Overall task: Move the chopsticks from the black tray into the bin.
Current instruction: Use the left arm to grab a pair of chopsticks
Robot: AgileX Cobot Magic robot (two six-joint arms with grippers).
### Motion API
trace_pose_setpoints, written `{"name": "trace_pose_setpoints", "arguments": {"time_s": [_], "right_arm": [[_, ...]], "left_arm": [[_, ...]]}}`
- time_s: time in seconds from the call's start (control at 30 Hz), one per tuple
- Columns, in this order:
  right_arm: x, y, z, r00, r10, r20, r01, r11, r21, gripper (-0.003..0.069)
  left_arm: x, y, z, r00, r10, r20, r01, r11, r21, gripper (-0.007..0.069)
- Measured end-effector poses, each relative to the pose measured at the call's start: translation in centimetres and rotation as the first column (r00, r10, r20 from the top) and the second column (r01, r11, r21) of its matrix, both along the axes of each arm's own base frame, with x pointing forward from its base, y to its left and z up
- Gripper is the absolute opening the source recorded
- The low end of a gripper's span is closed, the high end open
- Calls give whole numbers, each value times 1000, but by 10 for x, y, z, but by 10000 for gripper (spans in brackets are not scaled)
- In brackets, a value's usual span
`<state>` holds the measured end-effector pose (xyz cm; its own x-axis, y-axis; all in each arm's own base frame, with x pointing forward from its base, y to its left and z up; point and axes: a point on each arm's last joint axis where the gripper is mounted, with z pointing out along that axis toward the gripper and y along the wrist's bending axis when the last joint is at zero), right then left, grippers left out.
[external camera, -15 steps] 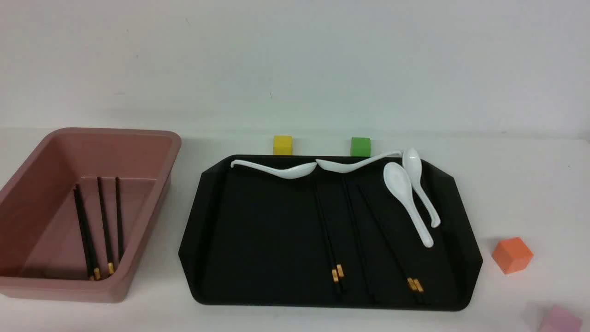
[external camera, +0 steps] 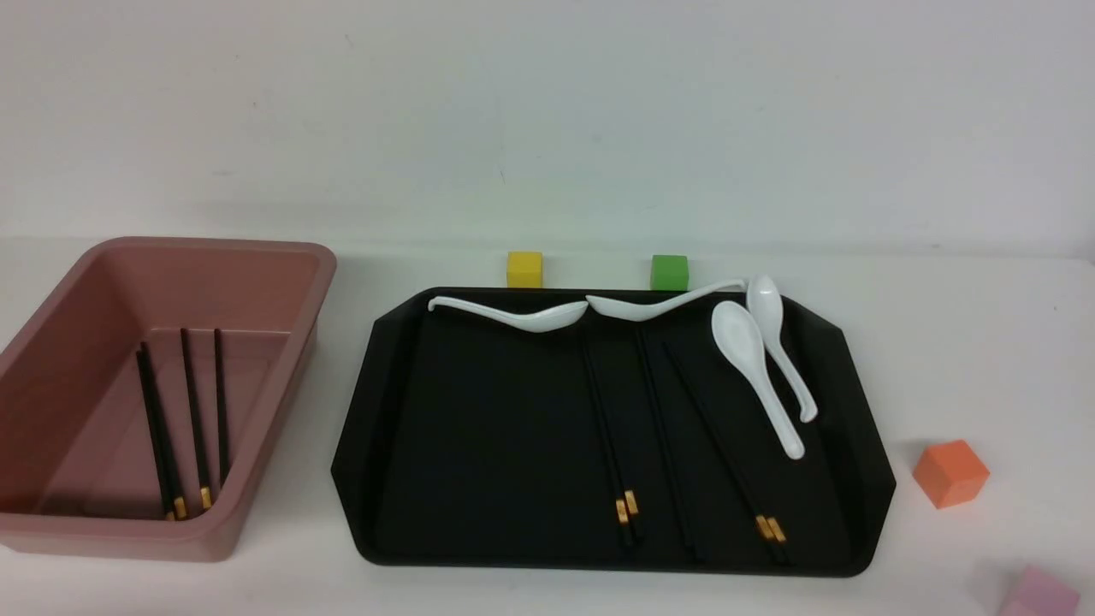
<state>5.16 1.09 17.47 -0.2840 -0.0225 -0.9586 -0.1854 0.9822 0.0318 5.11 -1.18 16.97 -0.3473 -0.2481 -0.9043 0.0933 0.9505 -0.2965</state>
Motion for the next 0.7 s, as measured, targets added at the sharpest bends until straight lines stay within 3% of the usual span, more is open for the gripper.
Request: {"name": "trace_pose_setpoints", "arguments": {"time_s": [0.7], "right_arm": [[0, 0, 0, 1000, 0, 0, 0, 1000, -1, 240]], "left_arm": [[0, 0, 0, 1000, 0, 0, 0, 1000, 0, 95]]}}
